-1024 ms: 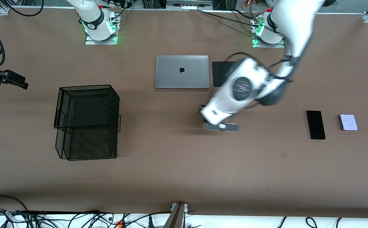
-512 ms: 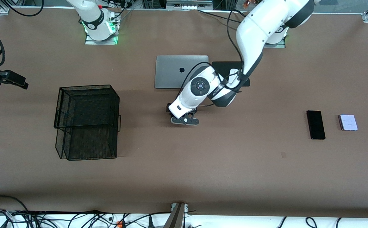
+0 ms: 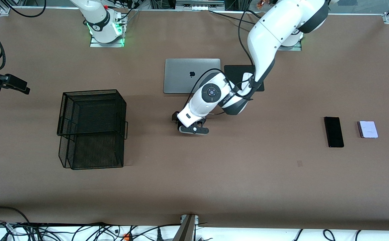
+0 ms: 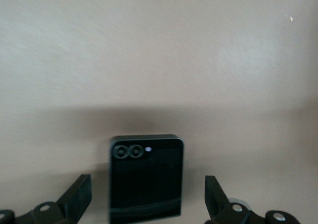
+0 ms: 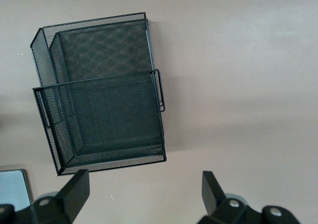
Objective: Place phones with both arms
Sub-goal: 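Set the flip phone down beside the laptop and open the left gripper, then grasp the flip phone with the right gripper while the left gripper reaches the smartphone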
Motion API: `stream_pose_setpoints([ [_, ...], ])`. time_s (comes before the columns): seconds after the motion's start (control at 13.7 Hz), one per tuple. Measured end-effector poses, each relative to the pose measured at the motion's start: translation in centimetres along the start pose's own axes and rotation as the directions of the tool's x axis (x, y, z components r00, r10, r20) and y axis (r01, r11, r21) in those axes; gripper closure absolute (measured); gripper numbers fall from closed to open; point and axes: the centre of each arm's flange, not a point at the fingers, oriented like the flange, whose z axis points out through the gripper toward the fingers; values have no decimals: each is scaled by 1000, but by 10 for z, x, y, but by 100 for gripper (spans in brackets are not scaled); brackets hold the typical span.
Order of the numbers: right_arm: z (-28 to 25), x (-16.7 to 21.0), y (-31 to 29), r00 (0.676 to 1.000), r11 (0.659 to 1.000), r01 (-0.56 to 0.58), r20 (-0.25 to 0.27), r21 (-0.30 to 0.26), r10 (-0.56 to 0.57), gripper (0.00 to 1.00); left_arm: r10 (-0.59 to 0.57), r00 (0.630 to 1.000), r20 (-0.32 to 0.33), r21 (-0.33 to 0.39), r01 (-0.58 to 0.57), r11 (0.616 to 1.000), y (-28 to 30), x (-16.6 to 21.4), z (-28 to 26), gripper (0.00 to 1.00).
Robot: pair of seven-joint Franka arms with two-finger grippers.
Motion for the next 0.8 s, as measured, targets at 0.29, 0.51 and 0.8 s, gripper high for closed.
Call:
stream_pose_setpoints([
  [0.29, 2, 1, -13, 1000, 1000, 25, 5, 1, -25, 0, -92, 993, 74, 176, 78, 981, -66, 48, -128, 0],
  [0.51, 9, 2, -53, 997, 997, 81, 16, -2, -81, 0, -24, 997, 72, 349, -3, 937, -151, 80, -216, 0],
  [0.8, 30, -3, -169, 999, 999, 43, 10, -10, -43, 0, -9, 993, 117, 452, -45, 891, -298, 120, -266, 0],
])
